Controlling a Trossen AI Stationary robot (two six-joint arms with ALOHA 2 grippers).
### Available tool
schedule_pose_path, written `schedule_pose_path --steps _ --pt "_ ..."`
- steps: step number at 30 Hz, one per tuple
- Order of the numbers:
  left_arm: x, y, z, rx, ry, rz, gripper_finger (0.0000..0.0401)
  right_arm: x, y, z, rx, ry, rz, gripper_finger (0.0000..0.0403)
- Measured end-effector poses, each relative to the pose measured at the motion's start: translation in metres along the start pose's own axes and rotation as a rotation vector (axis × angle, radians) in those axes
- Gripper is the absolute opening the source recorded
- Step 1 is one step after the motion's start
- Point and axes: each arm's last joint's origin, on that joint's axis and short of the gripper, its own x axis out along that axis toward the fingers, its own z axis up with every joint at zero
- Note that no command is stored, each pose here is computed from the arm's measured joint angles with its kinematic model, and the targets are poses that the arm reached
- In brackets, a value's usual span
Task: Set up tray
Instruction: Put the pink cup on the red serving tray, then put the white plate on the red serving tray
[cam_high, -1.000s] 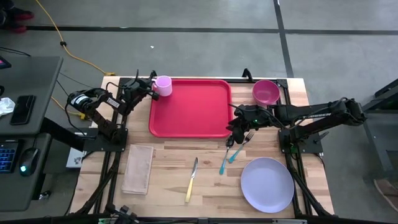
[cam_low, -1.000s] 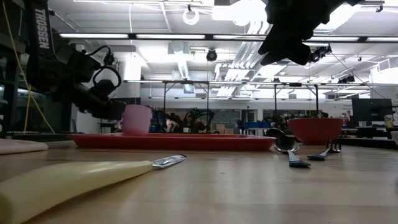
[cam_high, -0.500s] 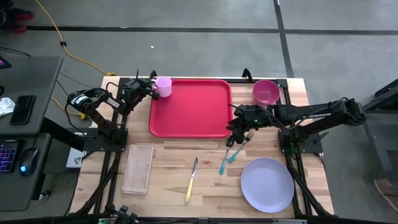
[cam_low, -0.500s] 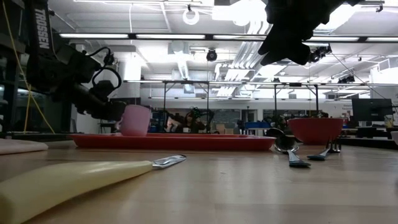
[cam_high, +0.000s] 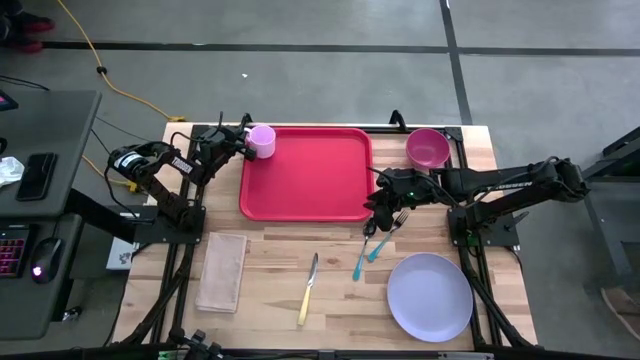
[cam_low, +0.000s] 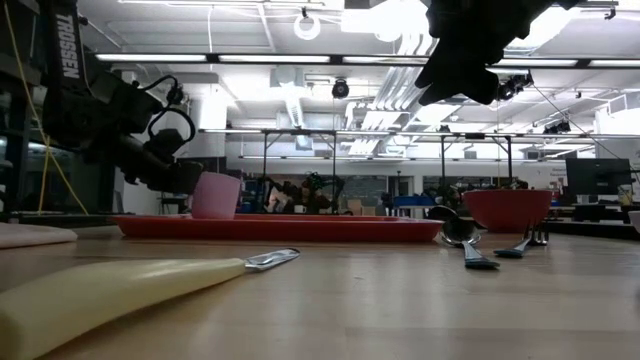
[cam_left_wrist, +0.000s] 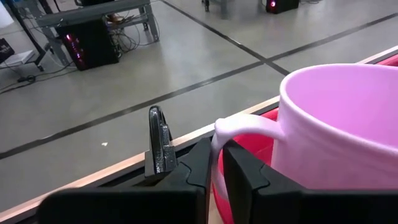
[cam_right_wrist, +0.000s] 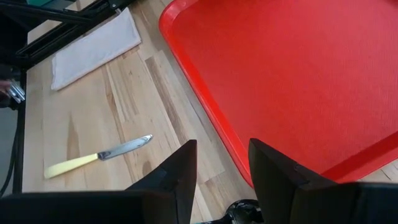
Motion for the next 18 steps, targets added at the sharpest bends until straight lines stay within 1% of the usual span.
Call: schedule_pose_path --steps 6,10,13,18 --pt "0.0 0.0 0.0 -0.02 0.0 0.0 0.0069 0.0 -0.0002 -0.0002 -0.002 0.002 -0.002 0.0124" --pt "0.0 0.0 0.0001 -0.021 -0.001 0.0 0.0078 0.0 -0.0002 -0.0002 -0.004 0.002 -0.002 0.0124" --pt "0.0 0.0 0.0003 -0.021 -0.003 0.001 0.0096 0.0 -0.0002 -0.0002 -0.009 0.002 -0.002 0.0124" --pt "0.0 -0.0005 0.0004 -0.023 -0.005 -0.02 0.0143 0.0 -0.0002 -0.0002 -0.02 0.002 -0.002 0.0124"
